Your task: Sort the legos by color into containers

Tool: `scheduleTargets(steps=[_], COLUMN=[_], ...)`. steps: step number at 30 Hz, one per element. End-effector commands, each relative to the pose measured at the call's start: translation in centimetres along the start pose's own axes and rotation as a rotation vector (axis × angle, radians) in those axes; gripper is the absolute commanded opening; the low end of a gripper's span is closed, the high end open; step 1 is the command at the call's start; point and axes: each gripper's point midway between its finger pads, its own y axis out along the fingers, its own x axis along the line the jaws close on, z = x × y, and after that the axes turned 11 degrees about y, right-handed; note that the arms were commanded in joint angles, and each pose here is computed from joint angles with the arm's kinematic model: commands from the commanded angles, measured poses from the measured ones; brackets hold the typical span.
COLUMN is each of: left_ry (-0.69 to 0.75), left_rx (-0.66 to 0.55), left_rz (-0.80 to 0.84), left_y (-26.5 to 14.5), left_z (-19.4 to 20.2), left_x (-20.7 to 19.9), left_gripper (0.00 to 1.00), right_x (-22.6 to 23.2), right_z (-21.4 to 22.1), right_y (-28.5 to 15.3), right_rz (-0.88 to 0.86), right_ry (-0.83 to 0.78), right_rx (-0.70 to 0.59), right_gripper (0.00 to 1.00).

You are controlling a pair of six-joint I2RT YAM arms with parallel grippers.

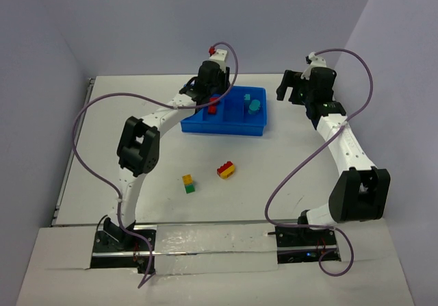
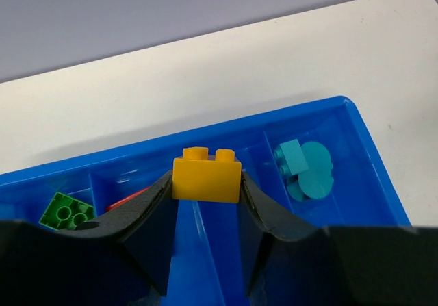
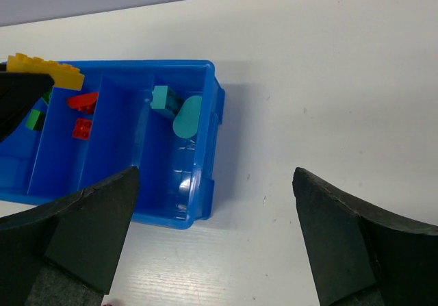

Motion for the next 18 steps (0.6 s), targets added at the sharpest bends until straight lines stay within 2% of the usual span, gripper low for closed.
scheduleTargets(steps=[1, 10, 18], left_ry=[-0.061, -0.075, -0.076], left_rx=[-0.024, 0.008, 0.017], left_rz=[-0.064, -0.079, -0.089], left_y=[1.2, 3.3, 4.5], left_z=[-0.6, 2.2, 3.3], left_x=[-0.6, -1.5, -2.1], left_gripper=[0.0, 0.0, 0.2], right_x=[1.0, 1.0, 1.2], right_z=[-1.8, -1.4, -1.0], right_y=[-1.1, -0.9, -0.1], right_rz=[-0.041, -0.05, -0.059], right_ry=[0.009, 0.012, 0.024], right_rx=[-0.056, -0.043, -0.016], right_gripper=[1.0, 1.0, 1.0])
